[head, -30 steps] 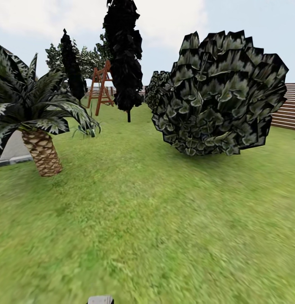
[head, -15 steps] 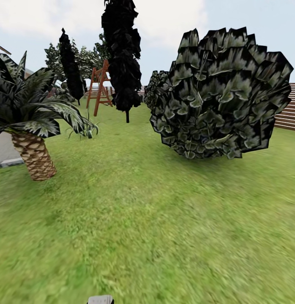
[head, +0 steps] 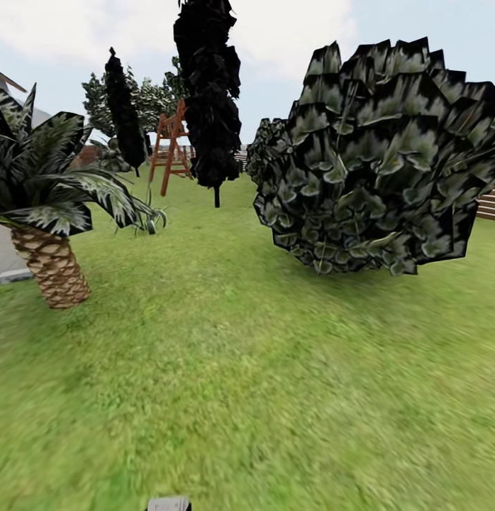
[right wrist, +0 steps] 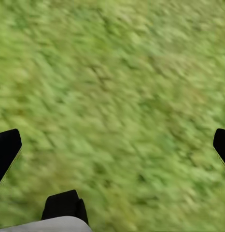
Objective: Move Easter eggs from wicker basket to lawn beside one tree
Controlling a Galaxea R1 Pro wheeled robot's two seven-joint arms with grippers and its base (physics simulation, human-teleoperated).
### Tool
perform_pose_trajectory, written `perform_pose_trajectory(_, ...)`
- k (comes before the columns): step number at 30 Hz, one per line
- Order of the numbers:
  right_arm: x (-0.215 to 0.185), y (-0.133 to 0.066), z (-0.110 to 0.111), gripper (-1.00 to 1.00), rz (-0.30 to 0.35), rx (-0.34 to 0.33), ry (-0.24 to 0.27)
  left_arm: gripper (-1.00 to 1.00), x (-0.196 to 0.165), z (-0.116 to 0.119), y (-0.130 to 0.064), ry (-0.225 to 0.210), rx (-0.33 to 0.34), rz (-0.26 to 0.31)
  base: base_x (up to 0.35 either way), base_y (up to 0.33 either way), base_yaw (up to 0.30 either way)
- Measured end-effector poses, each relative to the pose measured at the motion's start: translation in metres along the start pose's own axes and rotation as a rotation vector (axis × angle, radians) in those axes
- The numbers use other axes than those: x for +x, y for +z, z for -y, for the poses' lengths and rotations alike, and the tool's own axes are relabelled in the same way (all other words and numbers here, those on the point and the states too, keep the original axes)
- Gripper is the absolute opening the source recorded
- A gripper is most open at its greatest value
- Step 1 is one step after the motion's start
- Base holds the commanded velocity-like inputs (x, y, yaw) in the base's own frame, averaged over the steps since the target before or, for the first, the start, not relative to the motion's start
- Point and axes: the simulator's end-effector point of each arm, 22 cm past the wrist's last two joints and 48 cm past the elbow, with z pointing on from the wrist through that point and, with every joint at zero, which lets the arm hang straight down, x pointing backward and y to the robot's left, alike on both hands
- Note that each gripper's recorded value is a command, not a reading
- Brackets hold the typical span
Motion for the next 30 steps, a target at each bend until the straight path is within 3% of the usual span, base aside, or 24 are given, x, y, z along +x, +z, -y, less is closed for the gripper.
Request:
perform_pose_trajectory(14,0.0002,0.0000,-0.0003,1.00,0.000,0.000,0.000,1.00,0.0000,0.0001,0.0000,0.000,0.000,0.000,0.294,-0.127,0.007)
perform_pose_trajectory(30,-0.0002,0.0000,0.0002,1.00,0.000,0.000,0.000,1.00,-0.0001,-0.0002,0.0000,0.000,0.000,0.000,0.315,-0.007,0.000)
